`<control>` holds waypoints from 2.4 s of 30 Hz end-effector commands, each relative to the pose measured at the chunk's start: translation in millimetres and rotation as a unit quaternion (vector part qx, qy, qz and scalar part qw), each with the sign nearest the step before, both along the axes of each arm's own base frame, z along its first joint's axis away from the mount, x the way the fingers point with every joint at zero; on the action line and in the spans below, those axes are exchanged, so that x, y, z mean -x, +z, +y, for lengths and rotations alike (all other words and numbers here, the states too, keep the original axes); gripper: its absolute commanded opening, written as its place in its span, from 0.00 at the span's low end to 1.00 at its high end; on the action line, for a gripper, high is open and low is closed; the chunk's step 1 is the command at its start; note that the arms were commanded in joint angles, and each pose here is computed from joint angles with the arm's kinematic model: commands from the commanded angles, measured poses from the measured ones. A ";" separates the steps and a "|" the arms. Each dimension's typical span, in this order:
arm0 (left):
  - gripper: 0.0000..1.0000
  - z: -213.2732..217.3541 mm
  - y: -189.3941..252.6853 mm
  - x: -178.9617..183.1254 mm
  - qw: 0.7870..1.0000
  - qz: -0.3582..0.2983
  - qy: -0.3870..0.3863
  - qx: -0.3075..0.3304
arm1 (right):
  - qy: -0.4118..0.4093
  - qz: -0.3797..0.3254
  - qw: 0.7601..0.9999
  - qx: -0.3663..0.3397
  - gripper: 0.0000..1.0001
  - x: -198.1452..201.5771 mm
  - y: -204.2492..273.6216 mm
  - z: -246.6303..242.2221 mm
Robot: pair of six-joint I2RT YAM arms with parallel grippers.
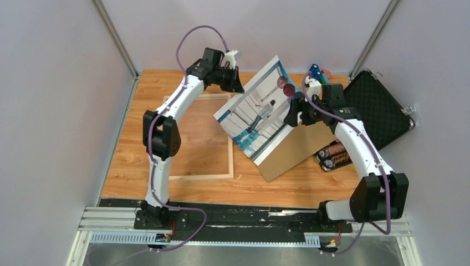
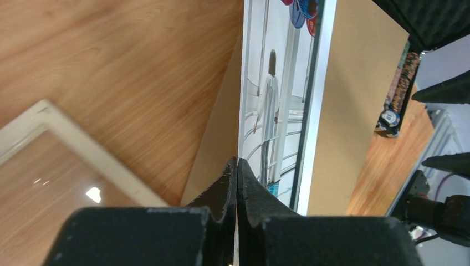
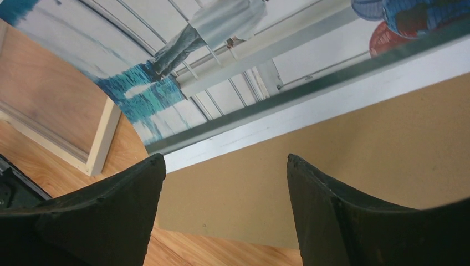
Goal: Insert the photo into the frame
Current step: Pick up the photo at the center of the board, then turn over the photo from the photo frame.
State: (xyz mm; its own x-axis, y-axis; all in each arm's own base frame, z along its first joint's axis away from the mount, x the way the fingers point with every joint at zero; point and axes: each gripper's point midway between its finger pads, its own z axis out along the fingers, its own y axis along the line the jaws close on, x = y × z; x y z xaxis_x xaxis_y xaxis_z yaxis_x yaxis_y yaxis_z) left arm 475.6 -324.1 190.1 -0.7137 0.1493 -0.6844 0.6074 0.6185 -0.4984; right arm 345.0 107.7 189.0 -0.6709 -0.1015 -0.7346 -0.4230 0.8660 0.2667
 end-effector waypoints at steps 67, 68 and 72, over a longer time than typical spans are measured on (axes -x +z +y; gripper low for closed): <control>0.00 -30.9 -31.4 135.5 0.981 -0.041 0.029 -0.189 | -0.068 0.194 0.922 -0.327 0.81 -37.6 -10.1 83.8; 0.00 -33.2 -32.8 137.1 0.981 -0.038 0.028 -0.188 | -0.072 0.198 0.920 -0.330 0.81 -37.4 -15.0 83.9; 0.00 -40.4 -38.7 142.6 0.982 -0.034 0.025 -0.183 | -0.077 0.218 0.913 -0.336 0.81 -37.4 -27.6 86.1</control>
State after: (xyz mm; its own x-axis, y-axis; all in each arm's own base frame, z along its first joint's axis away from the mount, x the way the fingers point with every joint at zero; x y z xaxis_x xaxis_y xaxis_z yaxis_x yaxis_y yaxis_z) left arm 332.1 -349.3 152.0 -0.6724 0.4102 -0.6161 0.6127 0.7755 -0.1523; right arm 371.9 192.1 162.2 -0.8931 0.3607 -0.2688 -0.0515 0.5116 0.8577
